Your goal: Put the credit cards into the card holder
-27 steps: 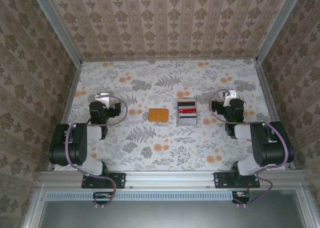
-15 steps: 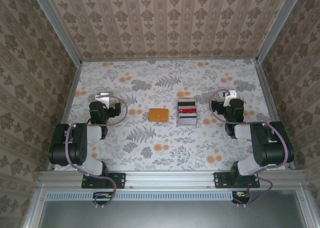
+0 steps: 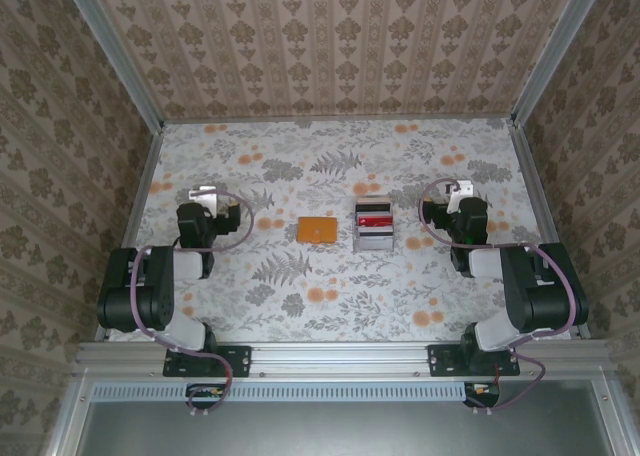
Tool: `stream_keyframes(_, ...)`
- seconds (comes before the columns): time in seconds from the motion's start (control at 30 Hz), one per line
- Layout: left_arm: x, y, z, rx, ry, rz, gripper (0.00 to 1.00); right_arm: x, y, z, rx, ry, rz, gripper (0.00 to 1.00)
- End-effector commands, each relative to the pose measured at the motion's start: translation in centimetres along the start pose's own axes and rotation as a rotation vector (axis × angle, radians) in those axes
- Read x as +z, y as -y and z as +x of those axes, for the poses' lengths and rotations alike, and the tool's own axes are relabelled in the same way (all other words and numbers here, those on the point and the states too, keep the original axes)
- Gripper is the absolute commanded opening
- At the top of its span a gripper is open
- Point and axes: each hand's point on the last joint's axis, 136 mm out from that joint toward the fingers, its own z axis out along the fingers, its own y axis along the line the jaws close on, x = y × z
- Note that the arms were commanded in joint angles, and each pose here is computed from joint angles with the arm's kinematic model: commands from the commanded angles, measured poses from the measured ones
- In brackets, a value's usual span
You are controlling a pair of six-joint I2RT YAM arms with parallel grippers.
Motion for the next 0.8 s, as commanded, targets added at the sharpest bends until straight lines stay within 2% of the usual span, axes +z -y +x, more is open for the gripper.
stream_keyframes(0.0,0.3,-0.2,-1.6,-0.002,0.04,0.003,1.0,0.1,0.2,-2.2,0.011,0.036,0.021,1.0)
stream_keyframes(0.13,-0.8,-1.6,-3.1,-0.035,0.015,-0.077,1.0,-1.6,1.1,-4.1,0.055,-0.015,0.077,1.0)
stream_keyframes(0.27,-2.3,-2.5,-4.6,-0.191,-0.152,-0.102,1.0,-3.0,1.4,-4.4,0.211,-0.111,0.084,1.0)
stream_keyframes(0.4,-2.8,0.8,-5.9,-0.3,-0.207,0.065,1.0,-4.2,-2.5,-4.9,0.271,-0.226,-0.128,1.0)
stream_keyframes(0.5,-3.5,4.7,-6.6,-0.332,-0.237,0.188,1.0,-5.7,-5.1,-5.0,0.333,-0.301,-0.254,1.0)
stream_keyframes(0.57,-4.2,8.2,-6.8,-0.261,-0.28,0.265,1.0,-7.2,-7.5,-4.9,0.322,-0.346,-0.345,1.0)
stream_keyframes(0.63,-4.9,11.8,-6.2,-0.125,-0.344,0.304,1.0,-8.9,-10.3,-4.8,0.262,-0.387,-0.422,1.0)
stream_keyframes(0.7,-5.2,14.5,-5.0,0.004,-0.423,0.304,1.0,-10.8,-13.4,-4.8,0.15,-0.433,-0.471,1.0)
stream_keyframes(0.77,-5.1,16.5,-3.6,0.057,-0.471,0.315,1.0,-12.4,-16.3,-5.0,0.057,-0.457,-0.528,1.0)
